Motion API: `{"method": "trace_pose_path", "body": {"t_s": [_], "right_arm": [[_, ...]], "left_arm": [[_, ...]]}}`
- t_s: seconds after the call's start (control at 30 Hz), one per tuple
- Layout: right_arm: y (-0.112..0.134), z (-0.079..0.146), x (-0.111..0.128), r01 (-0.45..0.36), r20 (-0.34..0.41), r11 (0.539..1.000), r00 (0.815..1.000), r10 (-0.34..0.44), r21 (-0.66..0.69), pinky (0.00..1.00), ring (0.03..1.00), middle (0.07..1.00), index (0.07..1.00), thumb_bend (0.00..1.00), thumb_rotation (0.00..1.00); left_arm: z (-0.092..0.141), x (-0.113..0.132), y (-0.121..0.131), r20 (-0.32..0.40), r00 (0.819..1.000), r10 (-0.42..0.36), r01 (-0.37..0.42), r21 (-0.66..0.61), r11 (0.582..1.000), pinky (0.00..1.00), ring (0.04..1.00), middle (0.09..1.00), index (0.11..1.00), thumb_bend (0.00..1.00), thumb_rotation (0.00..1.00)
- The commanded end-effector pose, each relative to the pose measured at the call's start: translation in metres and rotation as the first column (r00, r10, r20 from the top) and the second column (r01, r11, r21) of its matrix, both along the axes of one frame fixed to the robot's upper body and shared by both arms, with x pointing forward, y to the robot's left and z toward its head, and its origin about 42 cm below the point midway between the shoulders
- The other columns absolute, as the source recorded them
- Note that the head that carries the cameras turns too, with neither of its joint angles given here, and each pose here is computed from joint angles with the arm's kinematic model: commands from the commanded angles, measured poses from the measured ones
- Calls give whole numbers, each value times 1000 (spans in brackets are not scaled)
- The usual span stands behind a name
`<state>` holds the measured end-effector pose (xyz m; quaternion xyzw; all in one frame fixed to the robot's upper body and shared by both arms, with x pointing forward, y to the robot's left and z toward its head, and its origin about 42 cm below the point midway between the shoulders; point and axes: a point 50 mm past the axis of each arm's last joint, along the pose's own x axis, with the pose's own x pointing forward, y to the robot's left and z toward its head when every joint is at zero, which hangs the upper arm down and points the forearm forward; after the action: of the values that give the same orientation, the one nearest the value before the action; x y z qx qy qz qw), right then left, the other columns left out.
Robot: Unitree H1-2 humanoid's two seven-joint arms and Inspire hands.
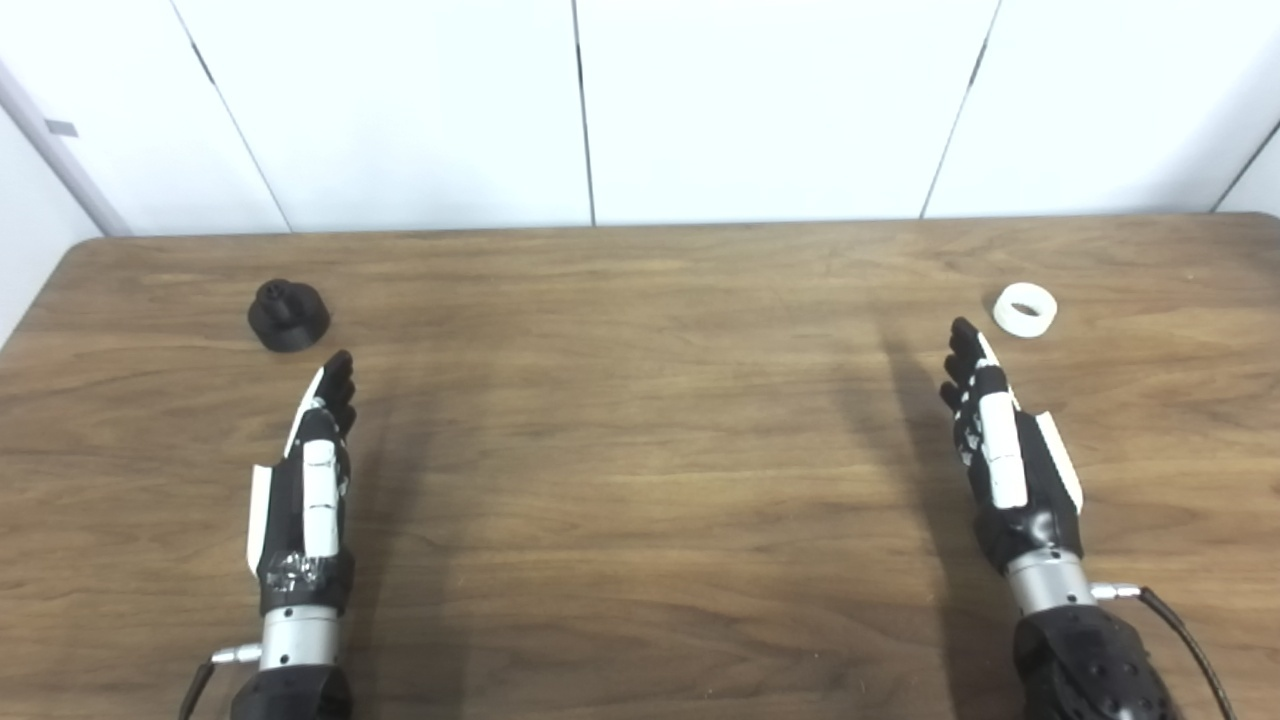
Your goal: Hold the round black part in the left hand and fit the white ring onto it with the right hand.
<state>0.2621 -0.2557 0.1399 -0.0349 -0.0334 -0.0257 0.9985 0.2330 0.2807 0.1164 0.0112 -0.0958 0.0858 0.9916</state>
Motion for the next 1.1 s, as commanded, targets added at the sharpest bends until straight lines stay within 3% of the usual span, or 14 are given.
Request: {"method": "trace_pose_path", "body": {"t_s": [0.0,0.57,0.77,1.07], "right_arm": [[-1,14,1,-9,59,1000,998,9,-9,1000,1000,1000,966,564,1000],[-3,10,2,-7,50,1000,999,8,-24,1000,1000,995,968,578,1000],[-11,6,0,-21,47,1000,999,21,-9,1000,1000,1000,975,548,1000],[-17,0,-1,-48,48,999,998,48,-13,1000,1000,1000,999,473,1000]], "left_arm": [[5,-1,-1,28,1000,-6,6,13,1000,1000,998,983,949,515,947],[4,-1,-3,27,1000,-1,1,25,1000,1000,996,979,941,501,953],[-2,-2,-13,25,1000,0,0,30,1000,1000,979,963,927,469,894],[-15,-2,-26,-1,1000,-17,17,42,999,1000,1000,985,955,477,913]]}}
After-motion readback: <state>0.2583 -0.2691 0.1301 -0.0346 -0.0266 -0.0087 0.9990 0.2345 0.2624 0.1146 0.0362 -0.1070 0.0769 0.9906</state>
